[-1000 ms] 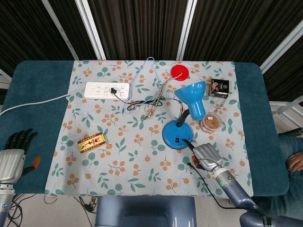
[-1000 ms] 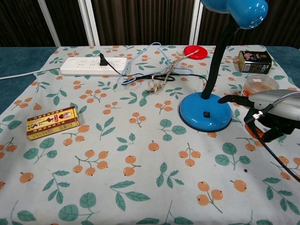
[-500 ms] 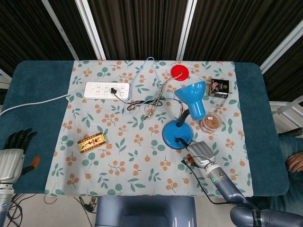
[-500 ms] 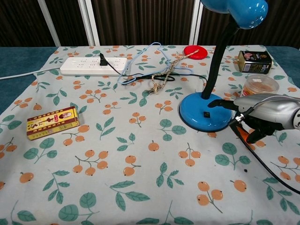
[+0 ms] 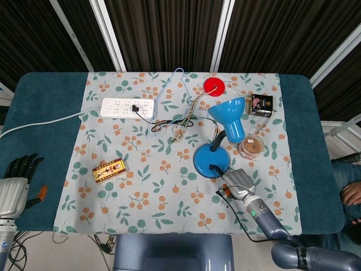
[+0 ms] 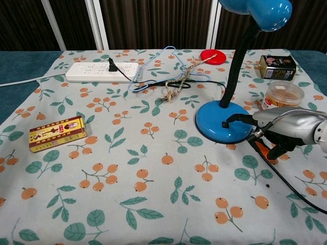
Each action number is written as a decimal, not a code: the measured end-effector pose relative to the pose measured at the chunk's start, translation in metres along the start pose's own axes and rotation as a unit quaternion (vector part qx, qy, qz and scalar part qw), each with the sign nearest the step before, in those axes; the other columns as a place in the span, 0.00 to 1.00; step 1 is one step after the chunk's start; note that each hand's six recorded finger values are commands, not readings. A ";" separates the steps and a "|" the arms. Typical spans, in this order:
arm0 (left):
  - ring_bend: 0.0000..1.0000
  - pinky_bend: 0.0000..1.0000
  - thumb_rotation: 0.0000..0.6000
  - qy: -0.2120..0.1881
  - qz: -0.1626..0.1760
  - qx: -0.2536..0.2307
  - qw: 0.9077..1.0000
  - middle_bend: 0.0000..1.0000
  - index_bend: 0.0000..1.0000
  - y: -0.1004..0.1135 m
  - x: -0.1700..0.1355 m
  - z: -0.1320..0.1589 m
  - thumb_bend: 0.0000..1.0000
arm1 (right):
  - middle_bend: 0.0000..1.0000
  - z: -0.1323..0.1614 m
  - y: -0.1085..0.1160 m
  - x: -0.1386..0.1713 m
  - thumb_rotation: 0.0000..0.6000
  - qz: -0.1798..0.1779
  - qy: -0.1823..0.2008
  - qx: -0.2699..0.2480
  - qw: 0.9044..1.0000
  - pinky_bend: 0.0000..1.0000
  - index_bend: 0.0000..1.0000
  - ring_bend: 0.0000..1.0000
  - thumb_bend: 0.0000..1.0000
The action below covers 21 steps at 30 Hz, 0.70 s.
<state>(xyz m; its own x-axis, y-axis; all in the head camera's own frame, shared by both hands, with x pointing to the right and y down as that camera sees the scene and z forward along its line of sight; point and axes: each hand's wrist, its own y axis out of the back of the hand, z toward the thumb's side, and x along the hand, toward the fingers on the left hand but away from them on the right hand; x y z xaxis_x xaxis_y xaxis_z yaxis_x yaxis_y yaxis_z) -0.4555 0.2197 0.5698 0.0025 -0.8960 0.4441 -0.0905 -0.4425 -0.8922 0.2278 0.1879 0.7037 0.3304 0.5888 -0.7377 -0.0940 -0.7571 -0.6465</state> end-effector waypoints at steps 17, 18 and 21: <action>0.06 0.09 1.00 0.000 -0.001 0.000 1.000 0.06 0.14 0.000 0.000 0.000 0.36 | 0.73 0.002 -0.004 -0.003 1.00 0.008 0.000 0.005 1.000 0.95 0.01 0.83 0.68; 0.06 0.09 1.00 0.000 -0.001 0.000 1.000 0.06 0.14 0.000 0.000 0.000 0.36 | 0.73 0.002 -0.004 -0.003 1.00 0.009 0.001 0.006 1.000 0.95 0.01 0.83 0.68; 0.05 0.09 1.00 0.000 -0.001 0.000 1.000 0.06 0.14 0.000 0.000 0.000 0.36 | 0.73 0.003 -0.005 -0.003 1.00 0.011 0.002 0.009 1.000 0.96 0.01 0.83 0.68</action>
<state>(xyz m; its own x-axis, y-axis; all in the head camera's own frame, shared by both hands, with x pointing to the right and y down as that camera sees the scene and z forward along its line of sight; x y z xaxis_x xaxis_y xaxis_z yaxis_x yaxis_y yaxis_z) -0.4559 0.2196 0.5701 0.0019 -0.8952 0.4456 -0.0896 -0.4440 -0.8915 0.2243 0.1908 0.7085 0.3314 0.5709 -0.7512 -0.1179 -0.7649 -0.6333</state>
